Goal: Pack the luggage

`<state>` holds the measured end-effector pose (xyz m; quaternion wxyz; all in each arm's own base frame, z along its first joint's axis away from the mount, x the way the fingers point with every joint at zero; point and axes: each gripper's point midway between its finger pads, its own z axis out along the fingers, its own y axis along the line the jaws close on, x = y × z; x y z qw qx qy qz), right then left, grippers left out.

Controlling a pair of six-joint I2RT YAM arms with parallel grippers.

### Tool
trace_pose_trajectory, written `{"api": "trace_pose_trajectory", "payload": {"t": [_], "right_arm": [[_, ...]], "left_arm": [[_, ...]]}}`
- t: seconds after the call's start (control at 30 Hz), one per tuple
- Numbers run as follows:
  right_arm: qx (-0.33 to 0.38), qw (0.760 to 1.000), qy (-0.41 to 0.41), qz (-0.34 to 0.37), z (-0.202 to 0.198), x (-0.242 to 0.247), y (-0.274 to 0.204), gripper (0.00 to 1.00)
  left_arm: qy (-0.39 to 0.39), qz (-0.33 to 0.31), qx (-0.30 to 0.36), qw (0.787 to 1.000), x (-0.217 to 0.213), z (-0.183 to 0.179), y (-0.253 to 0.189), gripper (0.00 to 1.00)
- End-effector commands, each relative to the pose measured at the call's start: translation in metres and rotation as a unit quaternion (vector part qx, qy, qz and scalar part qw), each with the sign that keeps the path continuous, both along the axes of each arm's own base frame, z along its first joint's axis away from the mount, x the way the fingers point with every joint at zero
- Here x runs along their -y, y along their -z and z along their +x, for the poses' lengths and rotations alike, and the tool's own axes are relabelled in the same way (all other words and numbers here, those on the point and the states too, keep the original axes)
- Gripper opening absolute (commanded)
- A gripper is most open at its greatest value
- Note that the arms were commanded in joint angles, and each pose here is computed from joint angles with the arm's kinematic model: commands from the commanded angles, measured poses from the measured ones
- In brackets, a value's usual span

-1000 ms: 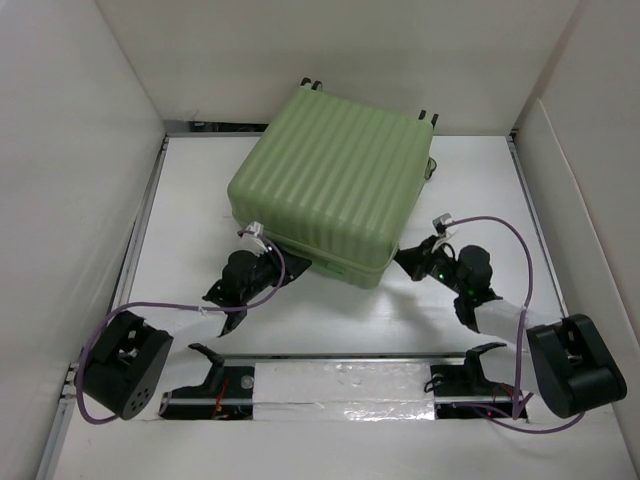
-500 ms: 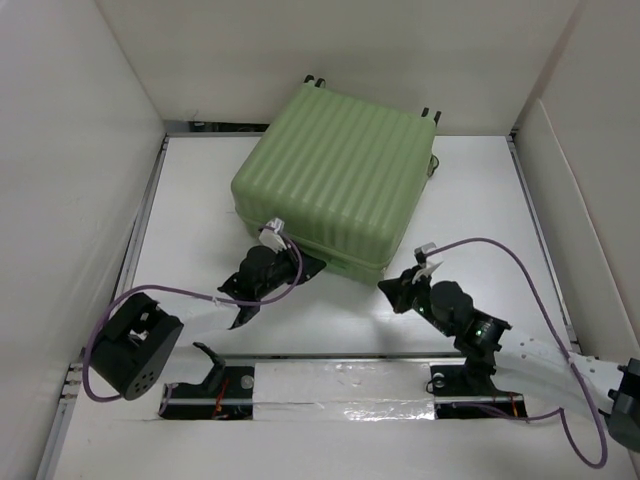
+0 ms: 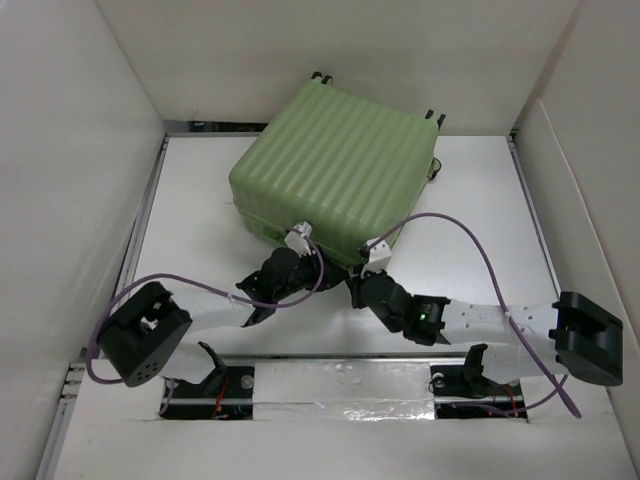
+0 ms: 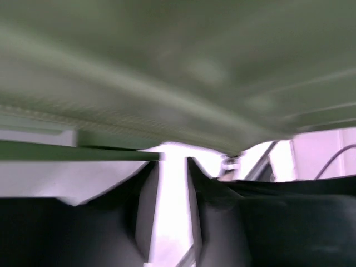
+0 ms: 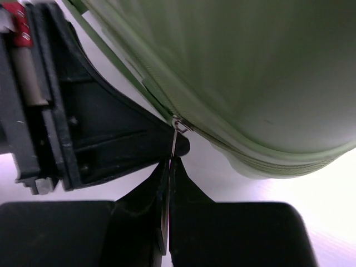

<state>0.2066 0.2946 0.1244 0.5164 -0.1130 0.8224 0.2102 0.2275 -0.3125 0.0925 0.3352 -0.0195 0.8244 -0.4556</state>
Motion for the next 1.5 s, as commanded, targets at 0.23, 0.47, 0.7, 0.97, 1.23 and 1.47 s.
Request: {"api": "trace_pose_trajectory", "payload": {"t": [0.23, 0.47, 0.7, 0.97, 1.23, 1.47], "right_arm": [[-0.005, 0.988, -0.113, 0.107, -0.032, -0.037, -0.038, 0.00], [-0.011, 0.984, -0.153, 0.087, -0.039, -0.049, -0.039, 0.00], [-0.022, 0.978, -0.188, 0.089, -0.048, -0.078, -0.038, 0.01], [-0.013, 0.981, -0.168, 0.096, -0.062, -0.023, -0.072, 0.77], [0.038, 0.994, 0.077, 0.072, 0.004, 0.116, -0.094, 0.00], [0.017, 0.982, 0.173, 0.077, 0.106, 0.192, -0.069, 0.09]], "left_arm": [[-0.327, -0.014, 0.171, 0.929, -0.183, 0.088, -0.142, 0.43], [-0.456, -0.086, 0.182, 0.867, -0.267, 0.157, -0.206, 0.55], [-0.430, -0.026, 0.093, 0.898, -0.295, 0.251, -0.169, 0.56], [-0.349, 0.019, 0.029, 0.937, -0.271, 0.310, -0.110, 0.56], [-0.322, 0.026, 0.041, 0.946, -0.248, 0.306, -0.104, 0.57], [-0.323, 0.000, 0.052, 0.945, -0.234, 0.270, -0.095, 0.56]]}}
